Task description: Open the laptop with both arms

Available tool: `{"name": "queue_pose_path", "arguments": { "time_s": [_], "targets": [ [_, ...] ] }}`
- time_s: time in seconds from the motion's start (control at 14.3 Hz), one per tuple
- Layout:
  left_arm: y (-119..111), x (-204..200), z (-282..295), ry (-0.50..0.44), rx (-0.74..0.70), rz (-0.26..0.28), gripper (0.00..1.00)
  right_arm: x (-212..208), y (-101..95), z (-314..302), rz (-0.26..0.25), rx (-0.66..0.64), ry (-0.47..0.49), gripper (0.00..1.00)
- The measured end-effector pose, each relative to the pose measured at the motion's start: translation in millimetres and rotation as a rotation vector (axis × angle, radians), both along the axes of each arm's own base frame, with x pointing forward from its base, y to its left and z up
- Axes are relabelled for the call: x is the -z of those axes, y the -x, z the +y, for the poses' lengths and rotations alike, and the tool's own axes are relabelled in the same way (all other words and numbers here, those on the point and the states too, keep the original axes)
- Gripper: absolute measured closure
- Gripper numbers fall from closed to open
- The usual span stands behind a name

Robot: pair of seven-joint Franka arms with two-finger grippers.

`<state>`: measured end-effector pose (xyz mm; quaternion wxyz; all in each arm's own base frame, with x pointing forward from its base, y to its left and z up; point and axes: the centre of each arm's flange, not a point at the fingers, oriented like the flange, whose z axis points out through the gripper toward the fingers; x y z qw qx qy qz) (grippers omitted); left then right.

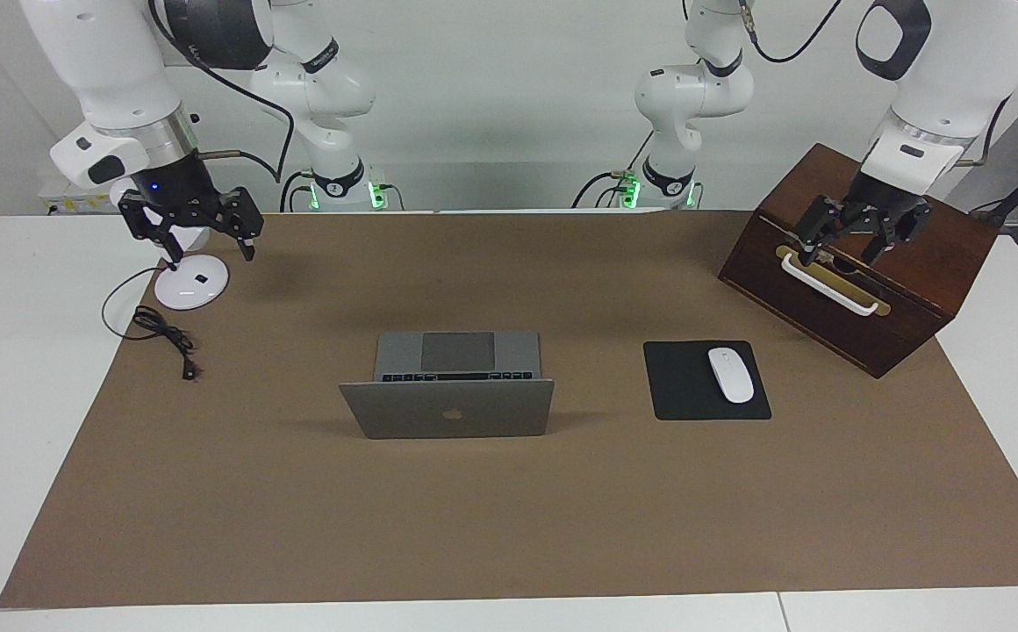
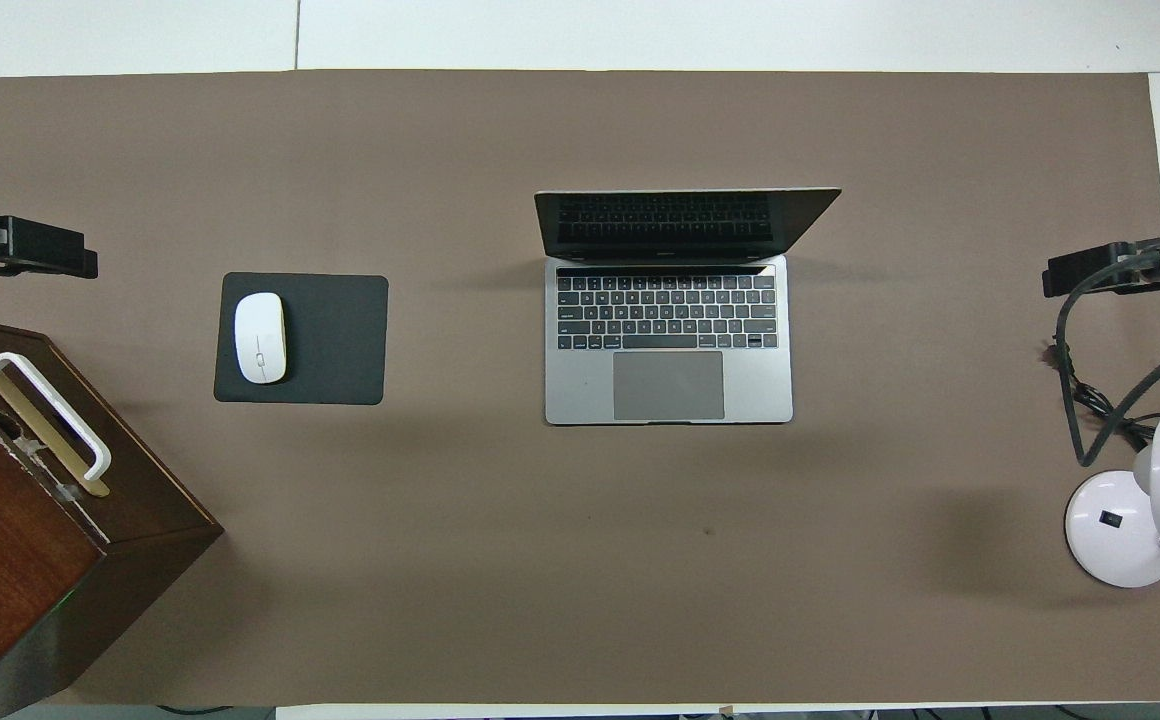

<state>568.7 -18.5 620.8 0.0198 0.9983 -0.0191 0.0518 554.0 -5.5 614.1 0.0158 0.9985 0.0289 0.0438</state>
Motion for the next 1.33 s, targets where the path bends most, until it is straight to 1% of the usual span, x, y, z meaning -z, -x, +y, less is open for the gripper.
{"name": "queue_pose_path", "arguments": {
  "time_s": [0.7, 0.98, 1.19, 1.33],
  "targets": [
    [0, 0, 2, 0.000, -0.003, -0.001, 0.00, -1, -1.1, 1, -0.010, -0.017, 0.004, 0.00],
    [0, 0, 2, 0.000, -0.004, 0.000, 0.00, -1, -1.0, 15, -0.011, -0.042, 0.004, 0.00],
    [1, 0, 2, 0.000, -0.004, 0.004, 0.00, -1, -0.7, 26, -0.010, -0.057, -0.019, 0.00],
    [1, 1, 2, 0.000, -0.004, 0.009, 0.00, 0, 0.9, 34, 0.003, -0.067, -0.036, 0.00]
  ]
}}
